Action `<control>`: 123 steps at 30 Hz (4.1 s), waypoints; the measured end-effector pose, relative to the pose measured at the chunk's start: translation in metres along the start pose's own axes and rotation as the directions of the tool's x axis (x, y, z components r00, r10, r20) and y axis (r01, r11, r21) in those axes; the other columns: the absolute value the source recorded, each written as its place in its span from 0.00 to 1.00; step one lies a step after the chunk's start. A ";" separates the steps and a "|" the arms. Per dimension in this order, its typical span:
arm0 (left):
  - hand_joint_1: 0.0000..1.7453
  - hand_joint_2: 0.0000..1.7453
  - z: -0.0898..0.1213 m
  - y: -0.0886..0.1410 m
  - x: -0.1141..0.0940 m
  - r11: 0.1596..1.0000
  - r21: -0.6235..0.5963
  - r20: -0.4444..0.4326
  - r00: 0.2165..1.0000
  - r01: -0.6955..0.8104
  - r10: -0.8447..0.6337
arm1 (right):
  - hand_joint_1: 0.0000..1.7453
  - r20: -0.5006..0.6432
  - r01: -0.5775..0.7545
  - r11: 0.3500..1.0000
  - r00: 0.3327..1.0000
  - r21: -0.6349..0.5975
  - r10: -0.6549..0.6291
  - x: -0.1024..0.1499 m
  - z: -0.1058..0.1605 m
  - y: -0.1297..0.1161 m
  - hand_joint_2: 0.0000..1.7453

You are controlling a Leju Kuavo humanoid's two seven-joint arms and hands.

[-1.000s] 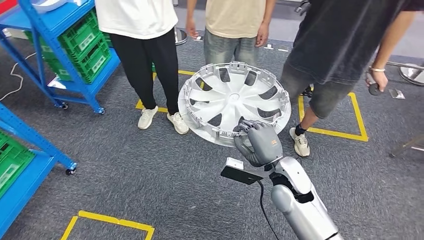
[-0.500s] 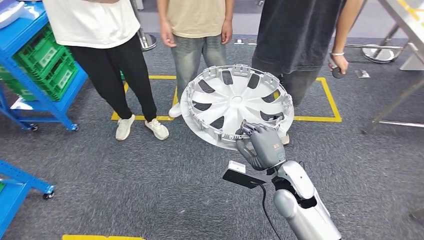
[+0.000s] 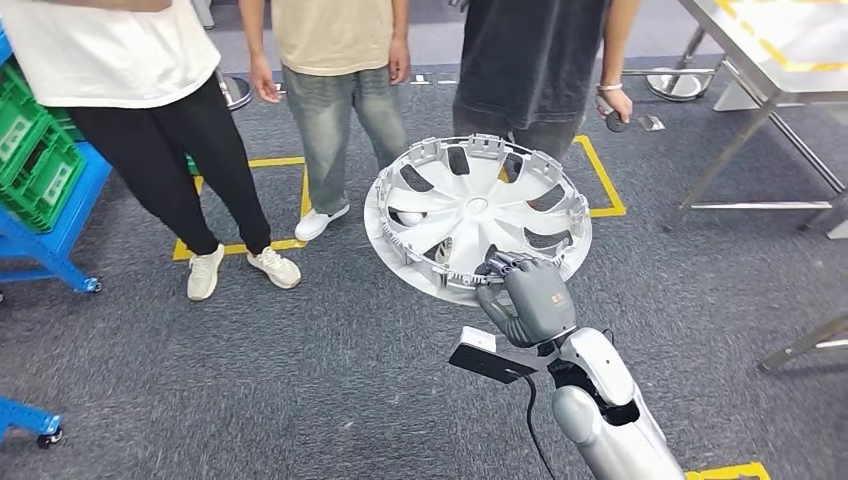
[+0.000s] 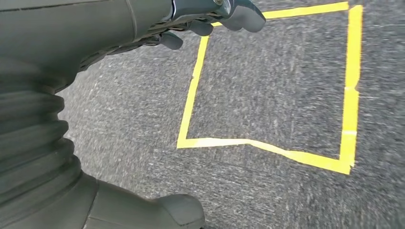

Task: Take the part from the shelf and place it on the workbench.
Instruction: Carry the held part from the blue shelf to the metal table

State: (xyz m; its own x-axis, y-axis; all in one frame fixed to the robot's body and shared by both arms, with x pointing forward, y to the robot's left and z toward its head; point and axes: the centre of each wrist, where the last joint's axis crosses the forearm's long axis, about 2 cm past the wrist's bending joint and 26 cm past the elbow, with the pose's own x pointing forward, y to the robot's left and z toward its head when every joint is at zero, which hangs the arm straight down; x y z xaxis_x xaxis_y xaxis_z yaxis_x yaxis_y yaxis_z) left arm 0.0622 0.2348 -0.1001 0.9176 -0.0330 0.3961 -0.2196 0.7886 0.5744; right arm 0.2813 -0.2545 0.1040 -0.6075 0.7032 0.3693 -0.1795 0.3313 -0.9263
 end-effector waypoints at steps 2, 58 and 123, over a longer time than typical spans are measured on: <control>0.00 1.00 0.000 0.000 0.001 1.000 -0.002 0.006 1.000 -0.002 0.002 | 1.00 0.000 -0.004 1.000 1.000 -0.005 0.004 0.000 -0.001 -0.002 1.00; 0.00 1.00 -0.002 0.004 -0.007 1.000 -0.003 0.005 1.000 0.024 -0.024 | 1.00 -0.003 0.044 0.999 0.999 0.017 -0.044 0.010 -0.003 0.012 1.00; 0.00 1.00 -0.005 -0.001 0.019 0.987 0.033 0.035 0.988 -0.154 0.153 | 1.00 0.062 0.051 0.995 0.997 -0.091 -0.045 -0.001 -0.030 -0.017 1.00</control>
State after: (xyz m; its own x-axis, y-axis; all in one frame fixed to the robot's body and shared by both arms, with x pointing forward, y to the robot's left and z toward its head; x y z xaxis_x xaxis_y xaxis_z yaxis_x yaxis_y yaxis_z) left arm 0.0814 0.2366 -0.0973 0.8610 0.0666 0.5042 -0.3691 0.7638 0.5295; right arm 0.3081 -0.2420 0.1216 -0.6458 0.6469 0.4055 -0.1390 0.4227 -0.8956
